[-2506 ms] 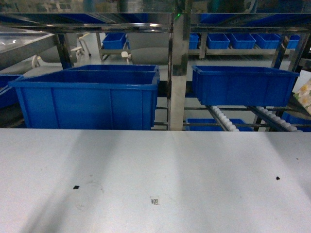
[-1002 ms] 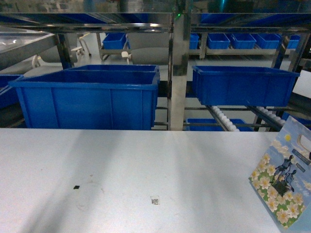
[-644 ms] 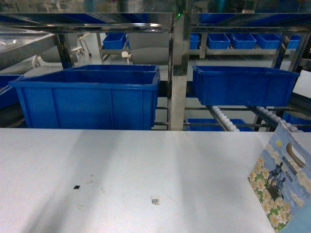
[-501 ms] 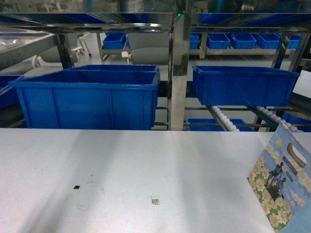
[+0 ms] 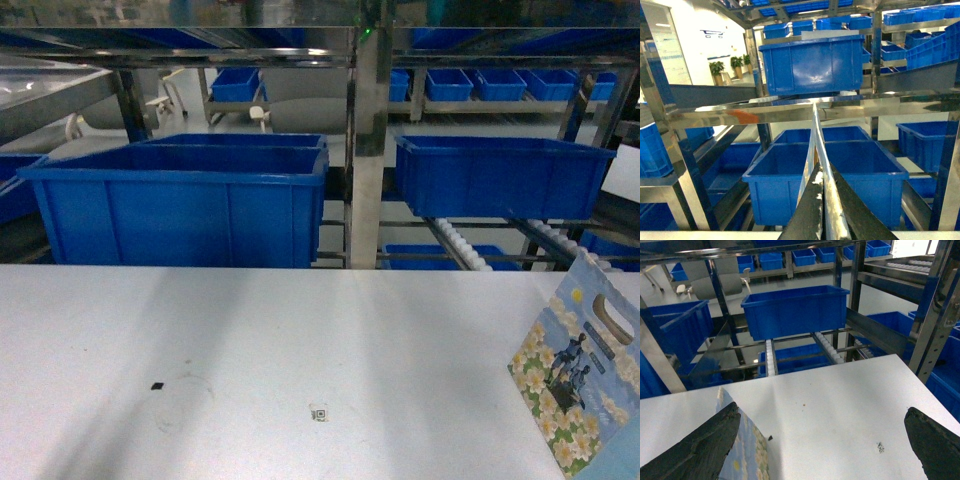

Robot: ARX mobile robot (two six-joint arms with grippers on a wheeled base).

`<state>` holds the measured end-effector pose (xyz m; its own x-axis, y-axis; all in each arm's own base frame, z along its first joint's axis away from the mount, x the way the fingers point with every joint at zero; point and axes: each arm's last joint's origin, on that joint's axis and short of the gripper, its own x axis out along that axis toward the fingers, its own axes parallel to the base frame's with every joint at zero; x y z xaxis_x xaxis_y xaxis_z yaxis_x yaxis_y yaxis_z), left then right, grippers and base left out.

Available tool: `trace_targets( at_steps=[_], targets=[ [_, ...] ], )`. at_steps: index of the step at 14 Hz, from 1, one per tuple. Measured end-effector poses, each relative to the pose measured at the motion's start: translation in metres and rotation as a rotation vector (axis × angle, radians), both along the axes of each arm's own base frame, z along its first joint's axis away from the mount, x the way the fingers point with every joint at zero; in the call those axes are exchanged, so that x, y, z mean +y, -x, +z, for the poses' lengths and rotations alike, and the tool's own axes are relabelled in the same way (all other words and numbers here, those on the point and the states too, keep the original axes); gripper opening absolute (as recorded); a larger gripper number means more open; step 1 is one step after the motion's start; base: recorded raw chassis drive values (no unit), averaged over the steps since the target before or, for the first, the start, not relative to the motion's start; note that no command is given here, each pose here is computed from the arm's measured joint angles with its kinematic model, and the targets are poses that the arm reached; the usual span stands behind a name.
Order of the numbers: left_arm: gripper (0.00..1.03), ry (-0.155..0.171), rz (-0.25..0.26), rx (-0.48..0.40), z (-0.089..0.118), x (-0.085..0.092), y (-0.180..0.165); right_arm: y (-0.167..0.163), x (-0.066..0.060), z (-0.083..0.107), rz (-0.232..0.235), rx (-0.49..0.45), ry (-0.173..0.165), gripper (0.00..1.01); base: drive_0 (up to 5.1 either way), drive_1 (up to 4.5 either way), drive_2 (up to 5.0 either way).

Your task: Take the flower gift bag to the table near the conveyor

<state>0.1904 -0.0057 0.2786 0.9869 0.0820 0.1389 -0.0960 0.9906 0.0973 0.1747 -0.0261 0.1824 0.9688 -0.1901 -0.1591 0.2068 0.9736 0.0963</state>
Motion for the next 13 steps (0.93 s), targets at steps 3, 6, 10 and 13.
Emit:
trace_targets(
  at_steps=[3, 6, 10, 13],
  targets=[
    [0.02, 0.000, 0.000, 0.000, 0.000, 0.000, 0.000, 0.035, 0.006, 0.003, 0.015, 0.005, -0.001, 0.98, 0.0, 0.00, 0.0],
    [0.02, 0.000, 0.000, -0.002, 0.000, 0.000, 0.000, 0.042, 0.006, 0.004, 0.024, -0.004, 0.003, 0.98, 0.0, 0.00, 0.0],
    [0.02, 0.010, -0.012, -0.027, -0.001, -0.010, -0.005, 0.042, 0.006, 0.004, 0.026, -0.004, 0.006, 0.98, 0.0, 0.00, 0.0],
    [0.02, 0.031, -0.050, 0.043, -0.026, -0.030, -0.024, 0.042, 0.006, 0.004, 0.026, -0.004, 0.006, 0.98, 0.0, 0.00, 0.0]
  ],
)
